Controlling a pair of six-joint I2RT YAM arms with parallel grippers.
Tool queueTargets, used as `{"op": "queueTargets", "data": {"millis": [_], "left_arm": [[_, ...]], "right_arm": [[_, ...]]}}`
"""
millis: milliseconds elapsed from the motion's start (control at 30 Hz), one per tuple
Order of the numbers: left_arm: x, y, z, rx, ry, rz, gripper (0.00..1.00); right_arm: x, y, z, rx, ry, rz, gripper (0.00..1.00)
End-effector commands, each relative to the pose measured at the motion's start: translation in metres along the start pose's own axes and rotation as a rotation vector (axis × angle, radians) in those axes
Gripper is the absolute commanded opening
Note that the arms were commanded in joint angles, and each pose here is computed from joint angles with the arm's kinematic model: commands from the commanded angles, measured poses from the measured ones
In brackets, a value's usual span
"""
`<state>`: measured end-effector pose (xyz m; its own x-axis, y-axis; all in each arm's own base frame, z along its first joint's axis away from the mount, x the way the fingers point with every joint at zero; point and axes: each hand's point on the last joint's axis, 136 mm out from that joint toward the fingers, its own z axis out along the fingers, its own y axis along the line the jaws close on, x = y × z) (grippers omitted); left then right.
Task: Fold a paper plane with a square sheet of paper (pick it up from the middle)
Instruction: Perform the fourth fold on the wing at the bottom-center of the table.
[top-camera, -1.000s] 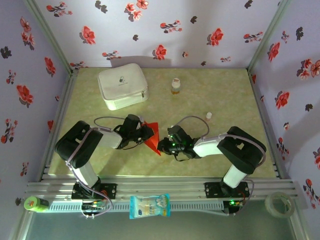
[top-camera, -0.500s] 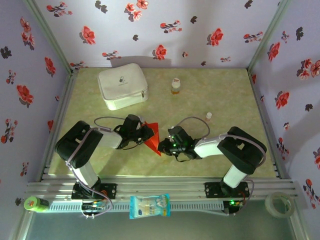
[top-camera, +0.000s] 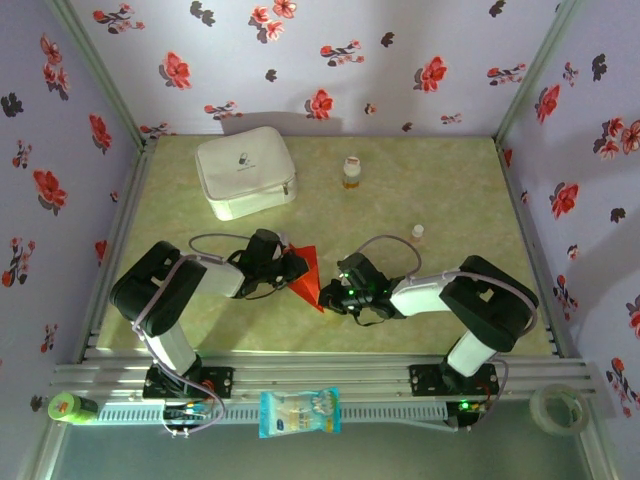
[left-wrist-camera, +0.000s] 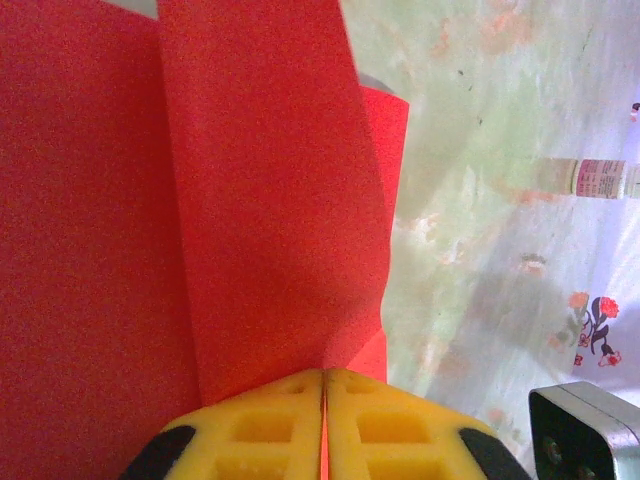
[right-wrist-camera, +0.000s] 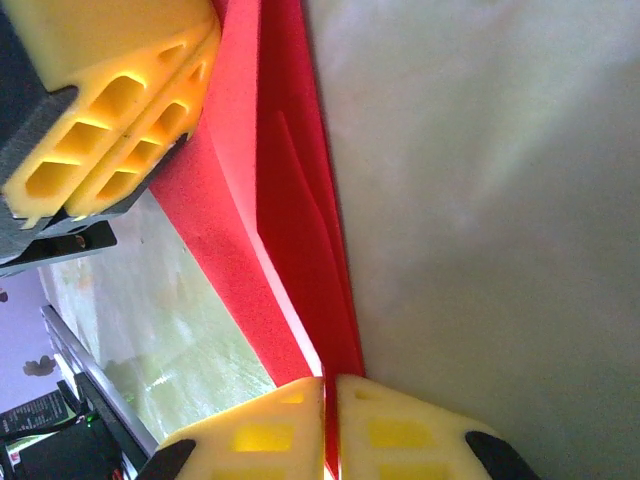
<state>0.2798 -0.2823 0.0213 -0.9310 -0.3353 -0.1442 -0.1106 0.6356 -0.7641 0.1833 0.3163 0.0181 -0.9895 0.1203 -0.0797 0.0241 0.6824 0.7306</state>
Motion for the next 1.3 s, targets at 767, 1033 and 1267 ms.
{"op": "queueTargets", "data": {"millis": [767, 1033, 1267], "left_arm": [[0.009, 0.026, 0.002, -0.079, 0.022, -0.021, 0.09], [0.009, 0.027, 0.002, -0.081, 0.022, -0.025, 0.09], [0.01, 0.026, 0.001, -0.078, 0.021, -0.023, 0.09]], "right_arm": [[0.029, -0.036, -0.016, 0.143, 0.107, -0.016, 0.11], [0.033, -0.04, -0.012, 0.14, 0.131, -0.011, 0.06], [0.025, -0.023, -0.022, 0.114, 0.097, -0.038, 0.2]]}}
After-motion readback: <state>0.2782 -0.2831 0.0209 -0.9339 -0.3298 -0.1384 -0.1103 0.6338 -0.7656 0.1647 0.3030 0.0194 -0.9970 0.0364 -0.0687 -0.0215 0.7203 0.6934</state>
